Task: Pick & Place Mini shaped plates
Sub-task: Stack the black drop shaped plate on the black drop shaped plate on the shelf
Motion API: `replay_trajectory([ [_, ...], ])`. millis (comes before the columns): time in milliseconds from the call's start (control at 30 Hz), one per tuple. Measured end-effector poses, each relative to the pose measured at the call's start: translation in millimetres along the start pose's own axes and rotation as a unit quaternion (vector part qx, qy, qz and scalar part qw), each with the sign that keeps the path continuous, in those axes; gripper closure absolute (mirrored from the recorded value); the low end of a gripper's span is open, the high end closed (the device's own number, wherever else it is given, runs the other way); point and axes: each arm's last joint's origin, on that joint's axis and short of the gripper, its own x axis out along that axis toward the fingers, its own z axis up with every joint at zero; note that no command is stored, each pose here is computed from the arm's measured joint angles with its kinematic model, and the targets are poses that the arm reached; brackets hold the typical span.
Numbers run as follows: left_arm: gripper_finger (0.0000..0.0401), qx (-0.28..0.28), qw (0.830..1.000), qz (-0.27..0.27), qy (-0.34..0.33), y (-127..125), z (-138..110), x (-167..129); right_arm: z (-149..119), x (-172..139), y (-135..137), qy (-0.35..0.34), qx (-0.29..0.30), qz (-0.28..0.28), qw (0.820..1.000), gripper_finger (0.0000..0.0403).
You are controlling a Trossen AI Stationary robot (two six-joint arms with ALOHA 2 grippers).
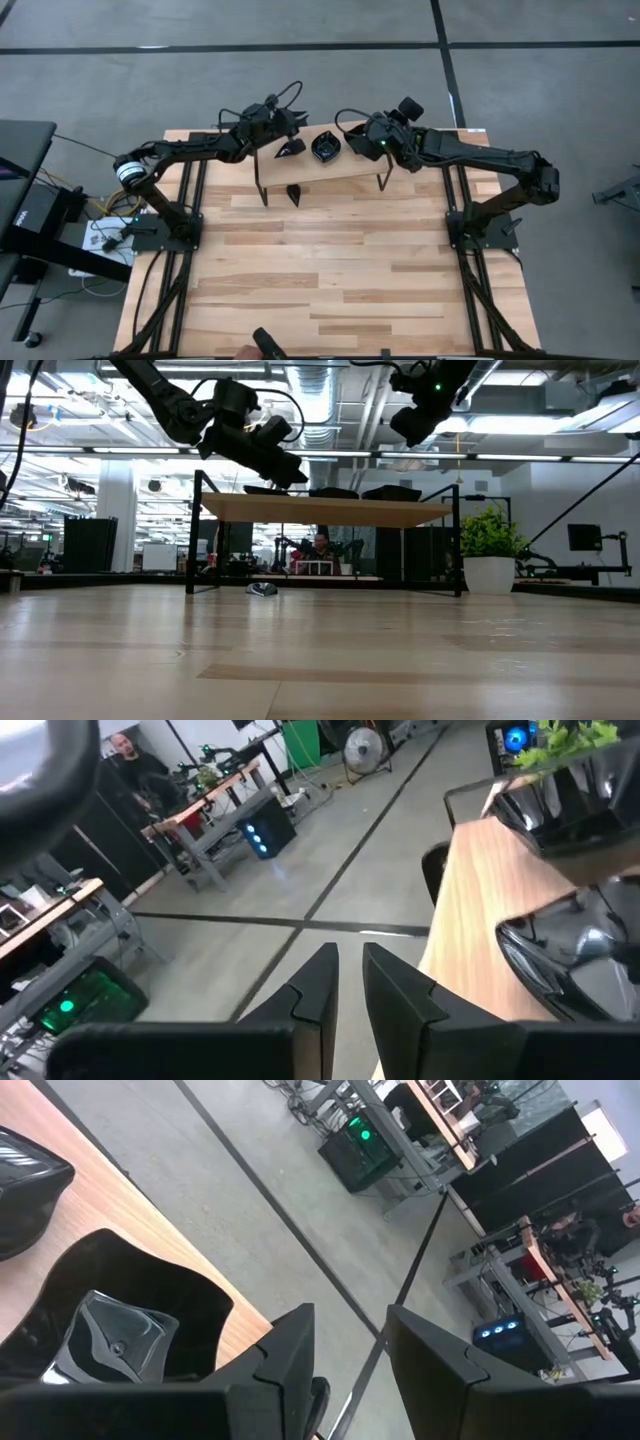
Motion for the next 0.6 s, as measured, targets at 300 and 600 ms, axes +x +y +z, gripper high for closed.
replay_trajectory([
  [300, 0.0348, 0.008, 0.999, -0.021, 0.037, -3.8, -7.5, -0.3, 0.0, 0.0, 0.0, 0.0, 0.0, 0.0, 1.0, 0.0281],
  [600, 0.0348, 0.01, 1.0, -0.007, 0.012, -1.6, -1.8, -0.5, 0.0, 0.0, 0.0, 0.0, 0.0, 0.0, 1.0, 0.0281],
])
